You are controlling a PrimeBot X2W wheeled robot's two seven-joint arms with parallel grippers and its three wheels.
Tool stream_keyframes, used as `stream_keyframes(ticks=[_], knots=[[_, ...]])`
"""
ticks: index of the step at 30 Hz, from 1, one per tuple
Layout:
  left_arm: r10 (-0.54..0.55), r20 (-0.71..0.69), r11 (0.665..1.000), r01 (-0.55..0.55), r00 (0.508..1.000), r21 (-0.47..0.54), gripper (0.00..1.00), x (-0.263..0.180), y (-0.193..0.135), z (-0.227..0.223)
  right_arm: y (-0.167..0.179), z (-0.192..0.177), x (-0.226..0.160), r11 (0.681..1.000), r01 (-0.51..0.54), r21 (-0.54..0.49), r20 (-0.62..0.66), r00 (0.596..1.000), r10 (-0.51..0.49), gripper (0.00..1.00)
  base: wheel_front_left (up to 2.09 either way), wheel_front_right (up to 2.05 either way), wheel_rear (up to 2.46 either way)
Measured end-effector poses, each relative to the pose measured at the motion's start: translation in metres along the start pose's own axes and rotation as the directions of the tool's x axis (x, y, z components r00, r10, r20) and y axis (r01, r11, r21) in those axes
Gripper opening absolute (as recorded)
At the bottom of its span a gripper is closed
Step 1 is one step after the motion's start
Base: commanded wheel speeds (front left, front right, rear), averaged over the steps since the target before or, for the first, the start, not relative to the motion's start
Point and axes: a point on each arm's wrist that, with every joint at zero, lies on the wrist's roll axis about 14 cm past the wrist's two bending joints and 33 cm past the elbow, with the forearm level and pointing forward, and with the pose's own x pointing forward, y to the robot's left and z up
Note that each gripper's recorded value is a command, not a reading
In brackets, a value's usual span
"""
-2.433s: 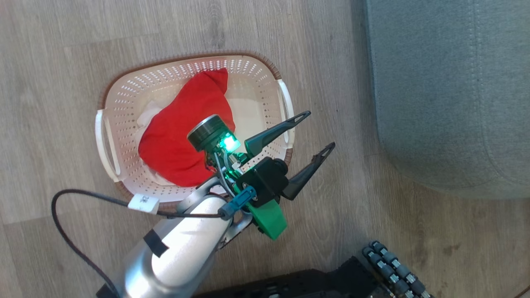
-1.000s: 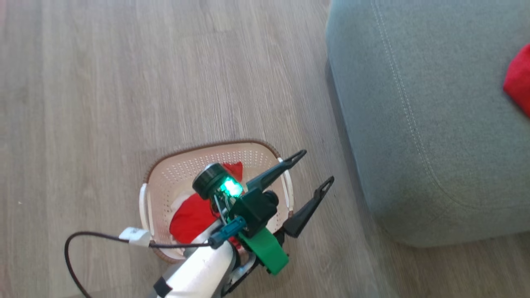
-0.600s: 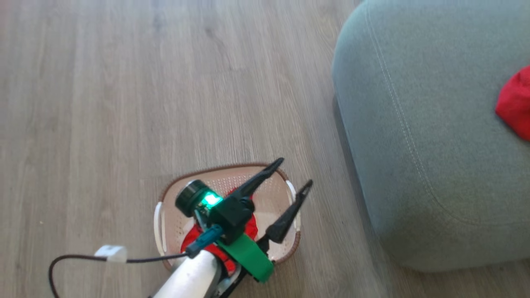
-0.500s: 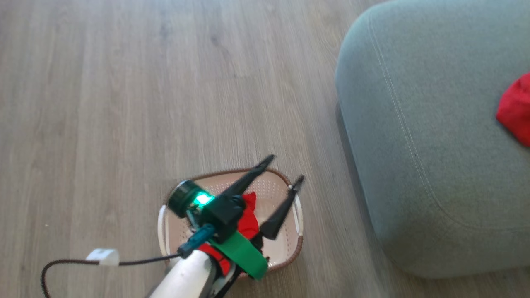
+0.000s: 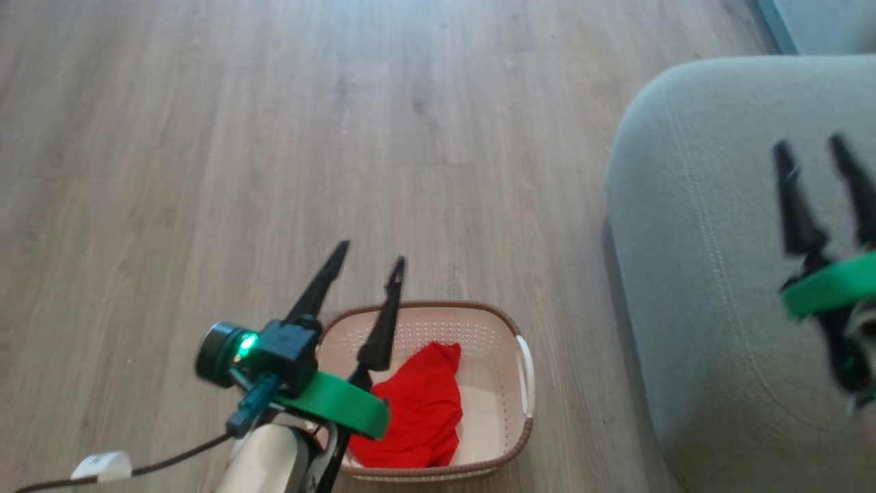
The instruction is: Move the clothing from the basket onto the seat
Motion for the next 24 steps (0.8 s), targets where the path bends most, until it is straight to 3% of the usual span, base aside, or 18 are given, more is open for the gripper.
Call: stream_keyframes(ticks=[7,11,17,24], knots=[[0.114,-0.011,0.993,-0.114,0.993,-0.015,1.0,-0.016,0.026,0.0,0.043,-0.024,-0.018,0.994,-0.036,0.105,-0.009,0.999,0.037,1.0,0.0,0.0,0.0],[0.173,-0.012,0.985,-0.173,0.985,-0.008,1.0,-0.023,0.043,0.001,0.06,-0.053,-0.036,0.993,-0.045,0.108,-0.083,0.995,0.054,1.0,0.0,0.0,0.0],[0.216,-0.08,0.976,-0.217,0.973,-0.001,1.0,-0.038,0.05,-0.019,0.064,-0.086,-0.055,0.992,0.018,0.128,-0.171,0.985,0.004,1.0,0.0,0.0,0.0],[0.254,-0.135,0.967,-0.255,0.958,0.014,1.0,-0.044,0.058,-0.037,0.059,-0.1,-0.063,0.99,0.069,0.122,-0.204,0.978,-0.043,1.0,0.0,0.0,0.0]])
